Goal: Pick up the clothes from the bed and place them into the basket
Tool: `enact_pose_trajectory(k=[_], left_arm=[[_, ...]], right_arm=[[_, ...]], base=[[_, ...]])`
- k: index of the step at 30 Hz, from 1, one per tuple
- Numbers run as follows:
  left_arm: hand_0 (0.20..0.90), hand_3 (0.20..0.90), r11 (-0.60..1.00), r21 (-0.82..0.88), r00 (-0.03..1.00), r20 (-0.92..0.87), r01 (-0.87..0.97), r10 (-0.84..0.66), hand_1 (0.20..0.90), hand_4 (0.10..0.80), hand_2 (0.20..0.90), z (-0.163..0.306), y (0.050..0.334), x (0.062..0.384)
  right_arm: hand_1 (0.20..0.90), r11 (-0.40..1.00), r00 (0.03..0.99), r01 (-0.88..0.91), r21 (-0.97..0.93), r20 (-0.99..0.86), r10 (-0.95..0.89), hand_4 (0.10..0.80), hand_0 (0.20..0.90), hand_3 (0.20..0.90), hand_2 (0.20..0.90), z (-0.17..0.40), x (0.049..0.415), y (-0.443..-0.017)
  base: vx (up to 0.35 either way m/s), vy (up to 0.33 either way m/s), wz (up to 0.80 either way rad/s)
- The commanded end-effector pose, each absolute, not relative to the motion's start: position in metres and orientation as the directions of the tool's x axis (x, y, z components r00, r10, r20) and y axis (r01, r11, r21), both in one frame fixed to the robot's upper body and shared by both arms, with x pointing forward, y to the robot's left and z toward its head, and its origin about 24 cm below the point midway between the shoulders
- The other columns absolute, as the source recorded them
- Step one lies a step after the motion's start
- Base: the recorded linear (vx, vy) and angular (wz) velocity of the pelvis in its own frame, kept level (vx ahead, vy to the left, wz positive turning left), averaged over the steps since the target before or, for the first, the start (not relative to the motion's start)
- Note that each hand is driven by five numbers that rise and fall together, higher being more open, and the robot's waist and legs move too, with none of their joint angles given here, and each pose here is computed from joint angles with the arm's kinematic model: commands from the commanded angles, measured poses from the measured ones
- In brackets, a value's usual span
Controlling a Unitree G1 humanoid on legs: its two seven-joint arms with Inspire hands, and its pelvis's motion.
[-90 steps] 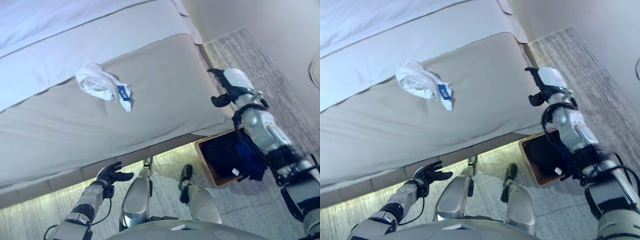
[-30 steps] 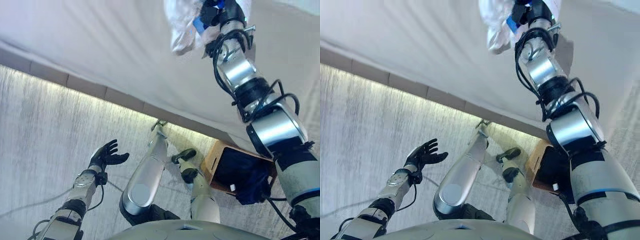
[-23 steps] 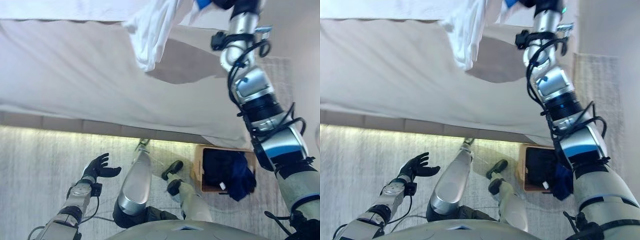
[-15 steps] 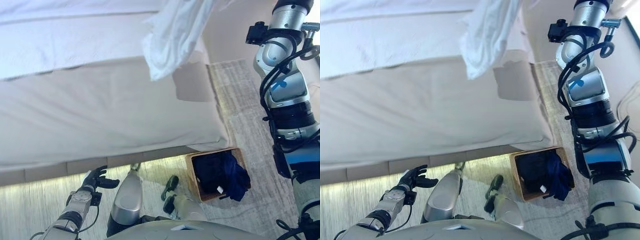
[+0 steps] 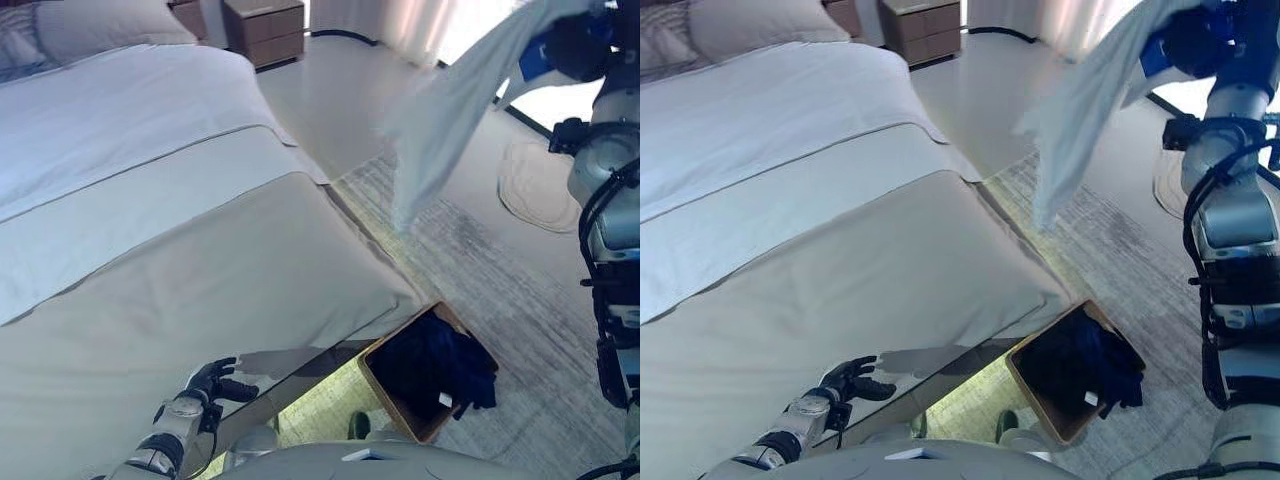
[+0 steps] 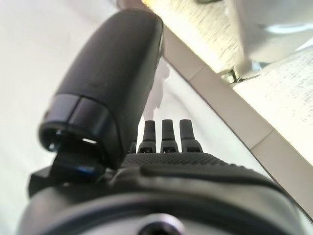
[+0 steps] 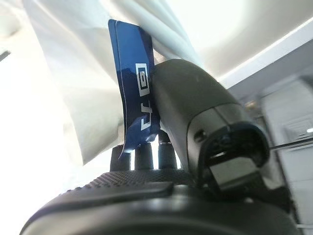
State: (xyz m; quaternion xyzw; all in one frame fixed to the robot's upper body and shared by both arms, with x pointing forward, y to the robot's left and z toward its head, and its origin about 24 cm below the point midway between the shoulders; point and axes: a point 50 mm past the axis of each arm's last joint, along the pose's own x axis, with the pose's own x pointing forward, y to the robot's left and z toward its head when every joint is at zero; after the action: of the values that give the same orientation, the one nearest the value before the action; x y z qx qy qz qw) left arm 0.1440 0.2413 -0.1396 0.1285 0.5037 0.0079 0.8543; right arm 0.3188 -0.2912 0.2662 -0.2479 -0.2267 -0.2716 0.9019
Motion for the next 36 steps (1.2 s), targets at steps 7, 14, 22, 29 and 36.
enact_pose_trajectory(k=[7, 14, 22, 29, 36], left_arm=[[0.900, 0.900, 0.938, 0.293, 0.412, -0.890, 0.186, 0.196, 0.900, 0.800, 0.900, -0.142, 0.263, 0.127], [0.900, 0.900, 0.947, 0.290, 0.495, -0.848, 0.137, 0.188, 0.900, 0.800, 0.900, -0.133, 0.258, 0.153], [0.900, 0.900, 0.973, -0.063, 0.751, -0.648, -0.221, 0.129, 0.900, 0.800, 0.900, -0.094, 0.241, 0.220], [0.900, 0.900, 0.924, -0.274, 0.913, -0.378, -0.267, 0.151, 0.900, 0.800, 0.900, -0.040, 0.238, 0.274], [0.900, 0.900, 0.914, -0.310, 0.941, -0.291, -0.263, 0.173, 0.900, 0.800, 0.900, -0.016, 0.248, 0.288]], right_arm=[[0.300, 0.626, 0.736, 0.651, -0.430, 0.558, -0.383, 0.100, 0.300, 0.200, 0.300, 0.258, 0.306, -0.315], [0.300, 0.652, 0.810, 0.581, -0.488, 0.426, -0.403, 0.100, 0.300, 0.200, 0.300, 0.203, 0.309, -0.311], [0.300, 0.596, 0.818, 0.573, -0.563, 0.350, -0.456, 0.100, 0.300, 0.200, 0.300, 0.170, 0.312, -0.313], [0.300, 0.540, 0.778, 0.621, -0.568, 0.365, -0.511, 0.100, 0.300, 0.200, 0.300, 0.163, 0.322, -0.315], [0.300, 0.515, 0.765, 0.629, -0.582, 0.342, -0.546, 0.100, 0.300, 0.200, 0.300, 0.158, 0.334, -0.310]], base=[[0.007, -0.103, -0.11], [-0.078, -0.097, -0.10], [-0.143, -0.036, -0.03], [-0.158, -0.023, -0.01], [-0.069, -0.056, 0.01]])
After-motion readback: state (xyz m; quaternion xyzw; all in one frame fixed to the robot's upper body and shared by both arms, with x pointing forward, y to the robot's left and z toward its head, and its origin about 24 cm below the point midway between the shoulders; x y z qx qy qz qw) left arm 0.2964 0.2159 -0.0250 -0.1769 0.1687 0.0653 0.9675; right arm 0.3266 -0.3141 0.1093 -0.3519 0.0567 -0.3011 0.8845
